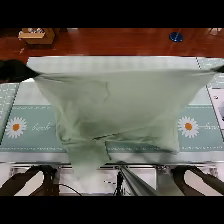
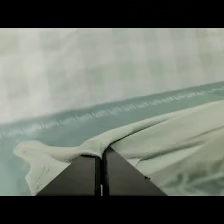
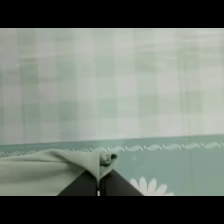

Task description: Fold the shirts.

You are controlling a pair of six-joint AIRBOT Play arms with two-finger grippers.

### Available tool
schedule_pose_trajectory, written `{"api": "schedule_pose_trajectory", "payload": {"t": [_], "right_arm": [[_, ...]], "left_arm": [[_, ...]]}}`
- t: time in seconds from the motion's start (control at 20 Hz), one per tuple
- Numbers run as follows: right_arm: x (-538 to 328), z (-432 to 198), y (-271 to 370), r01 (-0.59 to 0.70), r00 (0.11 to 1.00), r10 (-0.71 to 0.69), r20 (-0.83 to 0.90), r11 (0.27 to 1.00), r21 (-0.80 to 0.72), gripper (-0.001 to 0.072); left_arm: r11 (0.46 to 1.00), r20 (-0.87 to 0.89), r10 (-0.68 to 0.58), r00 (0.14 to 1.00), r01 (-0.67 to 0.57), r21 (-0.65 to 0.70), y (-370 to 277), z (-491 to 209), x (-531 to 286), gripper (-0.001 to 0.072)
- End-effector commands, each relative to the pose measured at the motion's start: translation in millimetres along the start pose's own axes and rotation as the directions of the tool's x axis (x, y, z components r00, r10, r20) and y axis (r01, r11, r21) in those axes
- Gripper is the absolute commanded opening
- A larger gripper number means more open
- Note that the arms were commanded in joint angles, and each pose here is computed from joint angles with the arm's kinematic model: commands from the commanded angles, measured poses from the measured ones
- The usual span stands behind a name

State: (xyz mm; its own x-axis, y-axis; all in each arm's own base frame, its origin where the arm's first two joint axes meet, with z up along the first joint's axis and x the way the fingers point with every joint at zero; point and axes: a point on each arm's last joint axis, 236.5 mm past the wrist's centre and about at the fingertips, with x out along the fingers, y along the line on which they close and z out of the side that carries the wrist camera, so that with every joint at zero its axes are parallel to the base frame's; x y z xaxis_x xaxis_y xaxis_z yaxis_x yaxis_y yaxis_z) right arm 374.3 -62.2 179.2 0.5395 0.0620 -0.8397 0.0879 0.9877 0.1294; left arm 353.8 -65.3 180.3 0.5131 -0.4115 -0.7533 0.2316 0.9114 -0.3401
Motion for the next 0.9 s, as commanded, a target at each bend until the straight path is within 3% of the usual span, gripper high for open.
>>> {"api": "schedule_pose_trajectory", "payload": {"t": [0.0,0.3,0.55,0.85], "right_arm": [[78,43,14,-0.044,0.997,0.046,0.067,0.998,-0.036,0.0014],[137,108,21,-0.029,0.955,0.039,0.294,0.999,-0.039,0.0014],[187,101,34,-0.050,0.964,0.059,0.258,0.998,-0.044,0.0015],[245,85,41,-0.067,0.975,0.071,0.209,0.997,-0.030,0.0015]], "left_arm": [[0.993,0.026,-0.023,0.999,0.020,0.115,11,38,88,0.0030],[0.967,0.232,0.054,0.971,-0.108,0.229,51,110,135,0.0030],[0.966,0.160,0.062,0.985,-0.100,0.239,67,93,189,0.0030],[0.969,0.191,0.118,0.974,-0.155,0.193,101,93,235,0.0030]]}}
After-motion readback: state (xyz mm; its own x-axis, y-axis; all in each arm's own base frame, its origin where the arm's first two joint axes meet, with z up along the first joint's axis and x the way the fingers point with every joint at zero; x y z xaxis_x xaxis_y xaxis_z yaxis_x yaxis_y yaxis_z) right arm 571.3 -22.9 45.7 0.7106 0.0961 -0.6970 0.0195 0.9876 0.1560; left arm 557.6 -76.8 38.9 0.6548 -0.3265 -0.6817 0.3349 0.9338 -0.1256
